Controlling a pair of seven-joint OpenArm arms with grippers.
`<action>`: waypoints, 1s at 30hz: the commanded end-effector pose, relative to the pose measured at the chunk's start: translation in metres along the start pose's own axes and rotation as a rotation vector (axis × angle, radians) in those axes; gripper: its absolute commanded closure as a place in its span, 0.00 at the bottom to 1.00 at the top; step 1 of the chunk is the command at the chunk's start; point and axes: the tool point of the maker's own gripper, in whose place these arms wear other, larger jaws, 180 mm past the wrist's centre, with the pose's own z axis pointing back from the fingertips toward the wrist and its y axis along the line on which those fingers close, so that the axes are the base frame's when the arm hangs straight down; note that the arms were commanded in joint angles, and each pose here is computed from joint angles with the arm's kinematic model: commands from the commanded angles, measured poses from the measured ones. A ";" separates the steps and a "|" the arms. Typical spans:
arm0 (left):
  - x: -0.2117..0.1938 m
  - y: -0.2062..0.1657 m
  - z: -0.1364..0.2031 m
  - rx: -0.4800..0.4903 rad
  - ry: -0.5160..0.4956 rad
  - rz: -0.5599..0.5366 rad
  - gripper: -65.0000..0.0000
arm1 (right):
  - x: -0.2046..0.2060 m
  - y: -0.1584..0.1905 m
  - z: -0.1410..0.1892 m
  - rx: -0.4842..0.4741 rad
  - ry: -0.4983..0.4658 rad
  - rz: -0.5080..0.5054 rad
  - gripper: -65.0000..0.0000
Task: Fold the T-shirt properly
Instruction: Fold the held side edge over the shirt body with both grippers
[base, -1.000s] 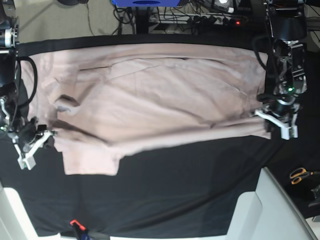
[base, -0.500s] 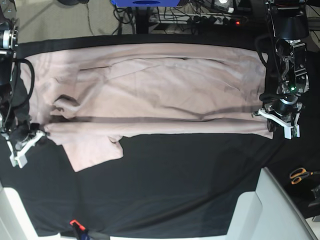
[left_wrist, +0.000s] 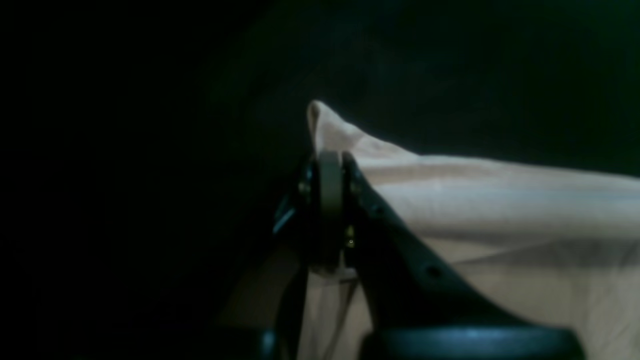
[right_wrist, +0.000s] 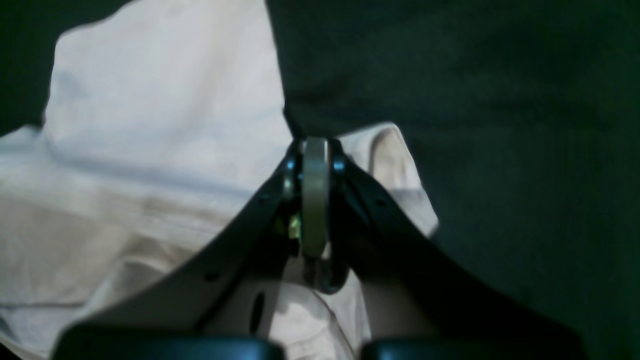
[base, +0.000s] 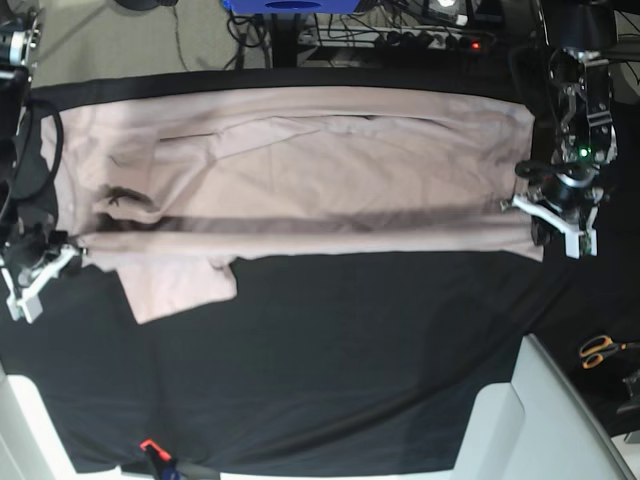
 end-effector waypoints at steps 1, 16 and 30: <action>0.023 0.009 0.000 0.016 -0.062 -0.017 1.00 | 0.023 -0.008 0.009 -0.015 -0.059 0.016 0.99; -0.002 0.001 0.026 -0.009 -0.027 -0.058 1.00 | -0.010 -0.015 0.011 -0.025 0.015 0.014 0.99; 0.001 0.021 0.047 0.033 -0.045 -0.067 1.00 | -0.005 -0.018 0.027 -0.049 0.035 0.079 0.99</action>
